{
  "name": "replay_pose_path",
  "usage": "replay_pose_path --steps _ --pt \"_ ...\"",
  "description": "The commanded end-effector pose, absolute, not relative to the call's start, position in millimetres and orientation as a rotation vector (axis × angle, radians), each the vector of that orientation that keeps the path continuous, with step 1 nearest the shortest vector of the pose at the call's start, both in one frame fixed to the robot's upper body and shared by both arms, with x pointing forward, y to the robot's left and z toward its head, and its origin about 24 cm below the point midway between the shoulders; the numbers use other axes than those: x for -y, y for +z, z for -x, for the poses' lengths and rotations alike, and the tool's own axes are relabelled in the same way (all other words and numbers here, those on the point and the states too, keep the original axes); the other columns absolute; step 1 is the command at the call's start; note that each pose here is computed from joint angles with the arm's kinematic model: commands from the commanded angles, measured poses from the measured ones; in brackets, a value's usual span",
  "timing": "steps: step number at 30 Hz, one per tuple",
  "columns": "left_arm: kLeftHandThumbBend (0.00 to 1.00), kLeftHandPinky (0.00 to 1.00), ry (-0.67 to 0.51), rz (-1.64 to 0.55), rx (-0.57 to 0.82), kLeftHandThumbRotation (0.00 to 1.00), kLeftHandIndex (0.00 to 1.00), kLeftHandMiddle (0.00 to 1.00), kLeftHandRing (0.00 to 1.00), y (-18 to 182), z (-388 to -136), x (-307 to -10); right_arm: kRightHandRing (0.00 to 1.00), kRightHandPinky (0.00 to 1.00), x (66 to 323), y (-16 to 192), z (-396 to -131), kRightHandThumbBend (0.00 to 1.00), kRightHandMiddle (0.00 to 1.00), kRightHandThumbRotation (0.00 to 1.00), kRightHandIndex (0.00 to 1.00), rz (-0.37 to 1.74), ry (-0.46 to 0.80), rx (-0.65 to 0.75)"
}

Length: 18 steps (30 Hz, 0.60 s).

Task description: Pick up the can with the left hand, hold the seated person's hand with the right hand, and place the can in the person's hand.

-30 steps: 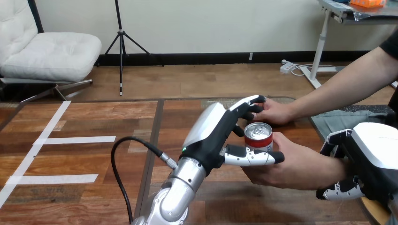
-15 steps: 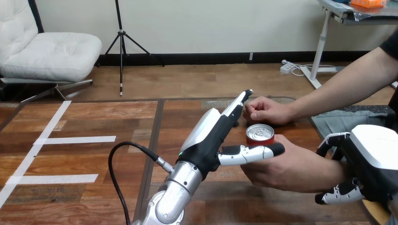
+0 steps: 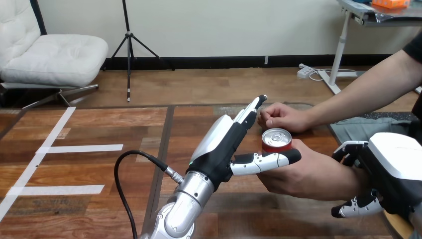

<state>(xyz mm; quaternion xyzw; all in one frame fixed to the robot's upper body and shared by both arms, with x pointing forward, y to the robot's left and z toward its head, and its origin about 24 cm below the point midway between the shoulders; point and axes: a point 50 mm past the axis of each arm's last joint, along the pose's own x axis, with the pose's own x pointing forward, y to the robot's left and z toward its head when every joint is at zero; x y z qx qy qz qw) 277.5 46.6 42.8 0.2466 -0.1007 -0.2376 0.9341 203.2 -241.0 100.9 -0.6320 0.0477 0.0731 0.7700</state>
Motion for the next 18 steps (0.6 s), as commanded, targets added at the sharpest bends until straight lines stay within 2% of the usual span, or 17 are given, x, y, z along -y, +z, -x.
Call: replay_pose_path --steps 1,7,8,18 --pt "0.98 1.0 -0.456 -0.501 0.301 0.69 1.0 1.0 1.0 64.8 -284.2 -47.5 0.68 0.53 227.6 121.4 -209.3 0.95 0.73 0.0 0.71 1.39 0.151 0.019" --pt "0.97 1.0 -0.454 -0.501 0.297 0.68 1.0 1.0 1.0 64.8 -284.2 -47.4 0.79 0.64 227.8 121.1 -208.3 0.96 0.83 0.0 0.79 1.415 0.162 0.006" --pt "0.96 1.0 -0.454 -0.502 0.296 0.68 1.0 1.0 1.0 64.8 -284.2 -47.4 0.83 0.69 227.8 121.0 -208.2 0.96 0.85 0.0 0.82 1.418 0.163 0.004" --pt "0.95 1.0 -0.449 -0.502 0.295 0.67 1.0 1.0 1.0 64.7 -284.9 -47.9 0.97 0.92 227.8 121.1 -208.6 0.96 0.96 0.02 0.9 1.45 0.18 0.002"
